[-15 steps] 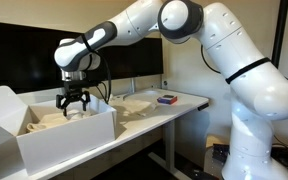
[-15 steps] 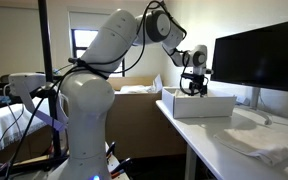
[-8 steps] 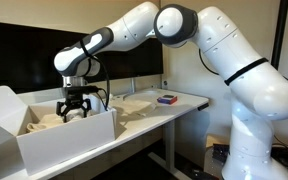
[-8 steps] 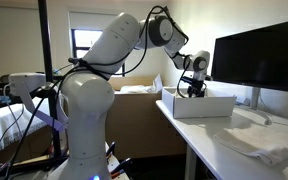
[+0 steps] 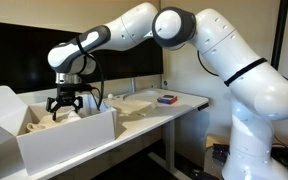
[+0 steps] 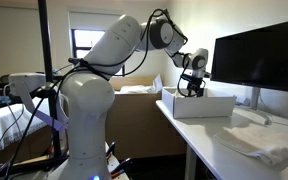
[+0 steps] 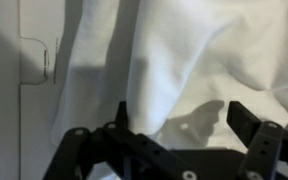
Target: Remove one white cloth from the box, then put back the cloth in the box
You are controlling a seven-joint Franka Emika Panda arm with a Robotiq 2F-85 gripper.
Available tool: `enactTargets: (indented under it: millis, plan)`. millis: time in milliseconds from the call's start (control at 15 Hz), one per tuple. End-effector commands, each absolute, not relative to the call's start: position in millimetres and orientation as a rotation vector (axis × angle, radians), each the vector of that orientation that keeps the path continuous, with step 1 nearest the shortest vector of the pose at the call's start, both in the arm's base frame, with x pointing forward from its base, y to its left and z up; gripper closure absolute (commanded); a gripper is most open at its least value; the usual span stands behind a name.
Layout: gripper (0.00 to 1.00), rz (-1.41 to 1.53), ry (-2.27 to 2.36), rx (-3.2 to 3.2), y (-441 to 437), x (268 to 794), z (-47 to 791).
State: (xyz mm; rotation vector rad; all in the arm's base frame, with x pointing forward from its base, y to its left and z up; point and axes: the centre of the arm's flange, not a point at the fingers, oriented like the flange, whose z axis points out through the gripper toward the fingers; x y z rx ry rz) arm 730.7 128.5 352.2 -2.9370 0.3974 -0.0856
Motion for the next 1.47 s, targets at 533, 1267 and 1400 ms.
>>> enactTargets:
  millis: [533,1267,1400]
  plan:
    - [0.66,-0.060,-0.158,-2.870,166.4,724.9,341.9]
    - [0.93,-0.172,-0.261,-2.840,182.9,720.4,383.5]
    - [0.93,-0.196,-0.261,-2.827,185.3,717.1,396.3]
